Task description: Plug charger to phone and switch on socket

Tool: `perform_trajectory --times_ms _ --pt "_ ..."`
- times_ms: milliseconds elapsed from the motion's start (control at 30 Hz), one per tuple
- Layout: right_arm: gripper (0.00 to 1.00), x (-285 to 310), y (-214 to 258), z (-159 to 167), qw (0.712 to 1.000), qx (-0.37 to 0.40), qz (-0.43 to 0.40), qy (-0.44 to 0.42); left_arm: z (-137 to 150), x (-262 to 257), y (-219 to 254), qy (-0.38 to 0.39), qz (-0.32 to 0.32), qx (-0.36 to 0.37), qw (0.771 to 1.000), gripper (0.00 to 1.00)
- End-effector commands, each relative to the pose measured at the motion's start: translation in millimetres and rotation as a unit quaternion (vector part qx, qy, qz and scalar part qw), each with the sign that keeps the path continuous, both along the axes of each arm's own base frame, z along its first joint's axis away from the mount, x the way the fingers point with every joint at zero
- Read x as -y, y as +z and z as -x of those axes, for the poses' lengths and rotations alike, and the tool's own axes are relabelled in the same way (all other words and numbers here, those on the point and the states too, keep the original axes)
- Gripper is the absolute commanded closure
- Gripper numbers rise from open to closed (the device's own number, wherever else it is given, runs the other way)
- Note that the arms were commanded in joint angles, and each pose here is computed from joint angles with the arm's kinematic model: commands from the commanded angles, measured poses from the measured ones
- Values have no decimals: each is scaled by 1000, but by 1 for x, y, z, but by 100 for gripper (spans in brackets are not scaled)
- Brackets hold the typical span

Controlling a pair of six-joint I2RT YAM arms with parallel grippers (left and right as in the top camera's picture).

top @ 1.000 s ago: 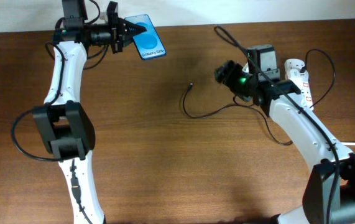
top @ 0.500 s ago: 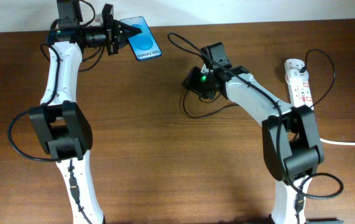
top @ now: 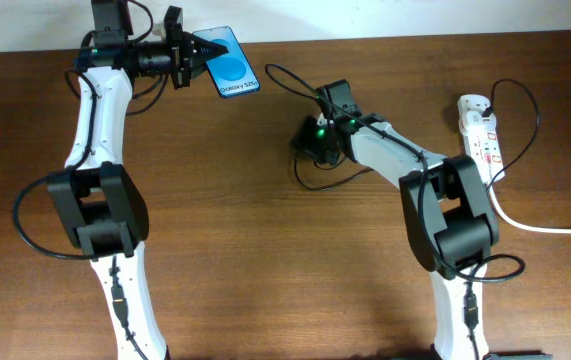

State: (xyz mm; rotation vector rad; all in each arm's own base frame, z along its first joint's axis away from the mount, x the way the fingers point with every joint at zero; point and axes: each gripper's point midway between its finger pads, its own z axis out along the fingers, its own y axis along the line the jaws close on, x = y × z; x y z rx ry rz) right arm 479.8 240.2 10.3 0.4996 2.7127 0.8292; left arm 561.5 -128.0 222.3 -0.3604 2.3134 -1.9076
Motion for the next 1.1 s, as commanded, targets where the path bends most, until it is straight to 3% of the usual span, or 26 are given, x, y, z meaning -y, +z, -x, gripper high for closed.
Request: perform_trajectory --times_ms 0,33,100,167,233,433,500,633,833,933,1067 --pt "67 -1 -34 9 999 -33 15 -1 4 1 15 -13 12 20 1000 100" --pt "67 -1 -35 10 999 -34 16 -2 4 1 15 -13 12 20 1000 100" --pt "82 0 -36 10 999 -35 17 -2 5 2 14 -15 12 18 1000 100" --pt "84 0 -36 10 999 -33 18 2 5 3 15 -15 12 18 1000 100" --pt "96 -3 -35 12 999 -26 16 26 6 3 14 -16 14 13 1000 100" --pt "96 5 -13 9 995 2 -32 96 10 5 16 -28 17 32 999 100" --pt "96 9 12 4 989 37 -57 129 12 5 19 -38 20 53 998 100" --pt "96 22 108 2 961 158 -97 207 13 6 20 -43 19 69 996 100" --pt "96 42 273 53 892 332 -119 283 29 27 32 -93 56 86 990 100" --pt "96 51 312 89 879 358 -108 295 40 36 42 -123 87 87 985 100" --pt "96 54 319 128 887 329 -111 306 46 53 43 -141 91 86 982 100"
